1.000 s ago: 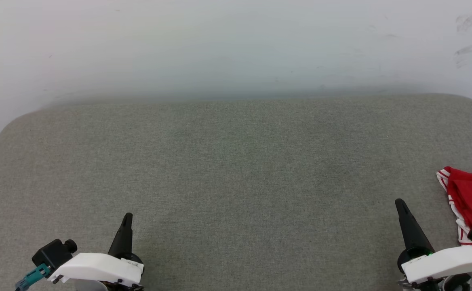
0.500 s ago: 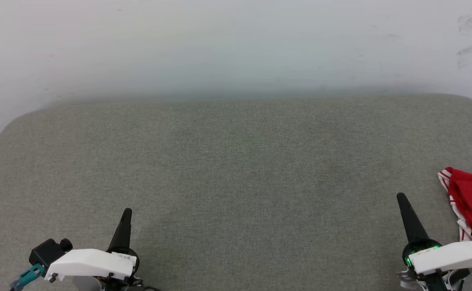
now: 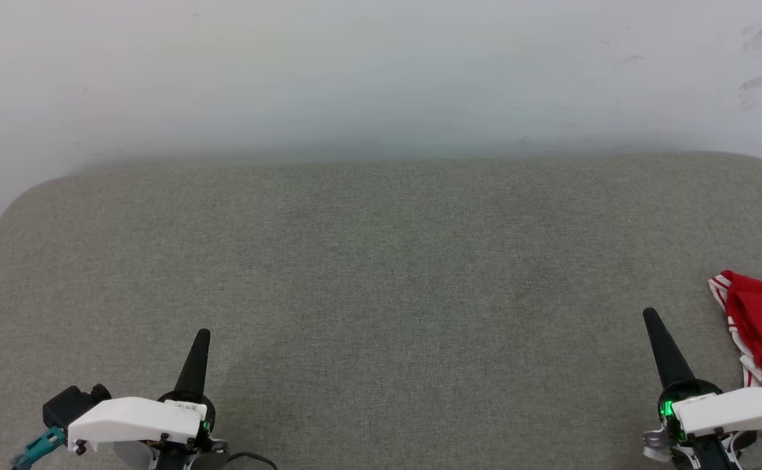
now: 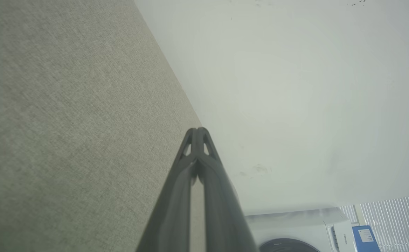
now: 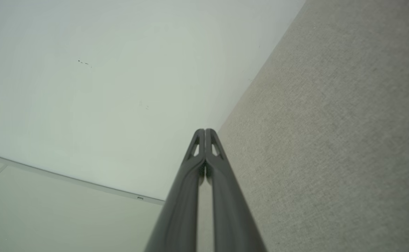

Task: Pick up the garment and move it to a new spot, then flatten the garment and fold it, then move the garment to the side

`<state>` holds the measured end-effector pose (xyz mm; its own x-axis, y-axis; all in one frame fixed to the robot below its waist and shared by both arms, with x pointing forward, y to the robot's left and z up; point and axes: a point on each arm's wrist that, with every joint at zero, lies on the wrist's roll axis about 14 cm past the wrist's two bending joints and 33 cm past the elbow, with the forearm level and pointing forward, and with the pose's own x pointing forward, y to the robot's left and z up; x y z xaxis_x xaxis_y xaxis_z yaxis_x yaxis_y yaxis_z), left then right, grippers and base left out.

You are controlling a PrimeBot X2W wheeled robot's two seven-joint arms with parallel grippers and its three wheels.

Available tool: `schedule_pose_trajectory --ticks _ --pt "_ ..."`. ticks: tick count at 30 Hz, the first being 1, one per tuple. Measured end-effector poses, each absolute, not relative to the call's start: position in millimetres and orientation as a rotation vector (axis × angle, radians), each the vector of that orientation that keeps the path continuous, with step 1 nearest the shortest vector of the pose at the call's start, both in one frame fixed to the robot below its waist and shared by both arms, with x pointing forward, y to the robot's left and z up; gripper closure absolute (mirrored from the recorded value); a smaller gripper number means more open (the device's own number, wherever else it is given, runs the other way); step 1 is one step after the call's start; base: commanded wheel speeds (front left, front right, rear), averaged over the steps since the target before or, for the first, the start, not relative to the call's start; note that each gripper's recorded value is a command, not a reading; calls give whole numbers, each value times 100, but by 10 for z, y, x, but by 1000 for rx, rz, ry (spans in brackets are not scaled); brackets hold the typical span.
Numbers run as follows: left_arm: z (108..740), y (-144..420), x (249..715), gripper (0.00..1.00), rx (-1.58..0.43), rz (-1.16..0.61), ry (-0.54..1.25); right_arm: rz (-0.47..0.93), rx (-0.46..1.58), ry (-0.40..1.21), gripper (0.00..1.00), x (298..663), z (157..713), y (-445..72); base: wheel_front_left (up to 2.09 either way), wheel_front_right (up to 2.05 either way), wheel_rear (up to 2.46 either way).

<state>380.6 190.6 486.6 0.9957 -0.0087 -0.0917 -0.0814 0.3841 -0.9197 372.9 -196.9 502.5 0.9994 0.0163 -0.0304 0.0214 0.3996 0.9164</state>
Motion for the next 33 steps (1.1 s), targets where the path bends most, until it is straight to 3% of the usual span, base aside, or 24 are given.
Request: schedule_pose_trajectory --ticks 33 --pt "4976 1972 3856 100 -1465 27 39 -11 1458 18 100 3829 5027 -1994 0 0 0"
